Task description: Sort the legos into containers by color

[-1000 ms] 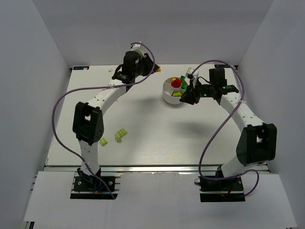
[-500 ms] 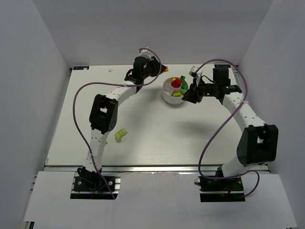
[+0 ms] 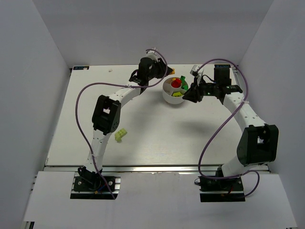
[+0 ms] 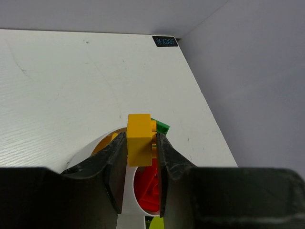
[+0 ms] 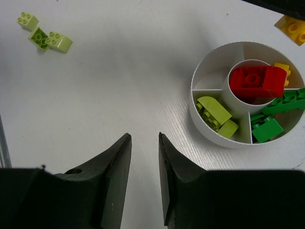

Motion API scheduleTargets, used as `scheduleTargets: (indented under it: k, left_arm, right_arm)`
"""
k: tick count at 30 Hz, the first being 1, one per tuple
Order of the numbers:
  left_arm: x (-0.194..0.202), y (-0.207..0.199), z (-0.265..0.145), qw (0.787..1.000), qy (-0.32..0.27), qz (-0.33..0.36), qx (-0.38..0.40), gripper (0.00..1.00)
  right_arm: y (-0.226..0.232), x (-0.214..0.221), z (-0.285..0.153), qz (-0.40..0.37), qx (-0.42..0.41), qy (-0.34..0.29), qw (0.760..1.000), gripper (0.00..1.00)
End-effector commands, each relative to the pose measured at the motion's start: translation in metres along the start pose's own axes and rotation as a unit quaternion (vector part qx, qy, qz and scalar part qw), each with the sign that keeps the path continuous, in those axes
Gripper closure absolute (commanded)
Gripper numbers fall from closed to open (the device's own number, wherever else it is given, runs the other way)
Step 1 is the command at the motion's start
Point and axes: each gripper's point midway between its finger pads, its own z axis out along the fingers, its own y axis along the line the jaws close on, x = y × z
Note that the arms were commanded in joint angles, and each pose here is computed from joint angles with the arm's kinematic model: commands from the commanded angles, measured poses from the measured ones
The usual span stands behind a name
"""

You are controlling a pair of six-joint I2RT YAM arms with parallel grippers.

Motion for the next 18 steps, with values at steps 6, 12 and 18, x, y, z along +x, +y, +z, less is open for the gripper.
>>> scheduleTargets:
  k: [6,12,18]
  left_arm:
    - [0.008,0.001,0.003,1.0,0.017,0.021,-0.012,0.83]
    - [0.015,0.008,0.003,0.999,0.026,0.029,-0.027,0.81]
    - [0.023,0.013,0.005,0.998,0.036,0.026,-0.036,0.77]
  right_arm:
    - [0.0,-0.01,-0.001,-0.014,-0.006,-0.016,1.0,0.64]
    - [0.001,-0.01,-0.002,-0.013,-0.008,-0.017,1.0,0.64]
    - [0.002,-0.011,-0.002,-0.015,-0.008,-0.018,1.0,0.64]
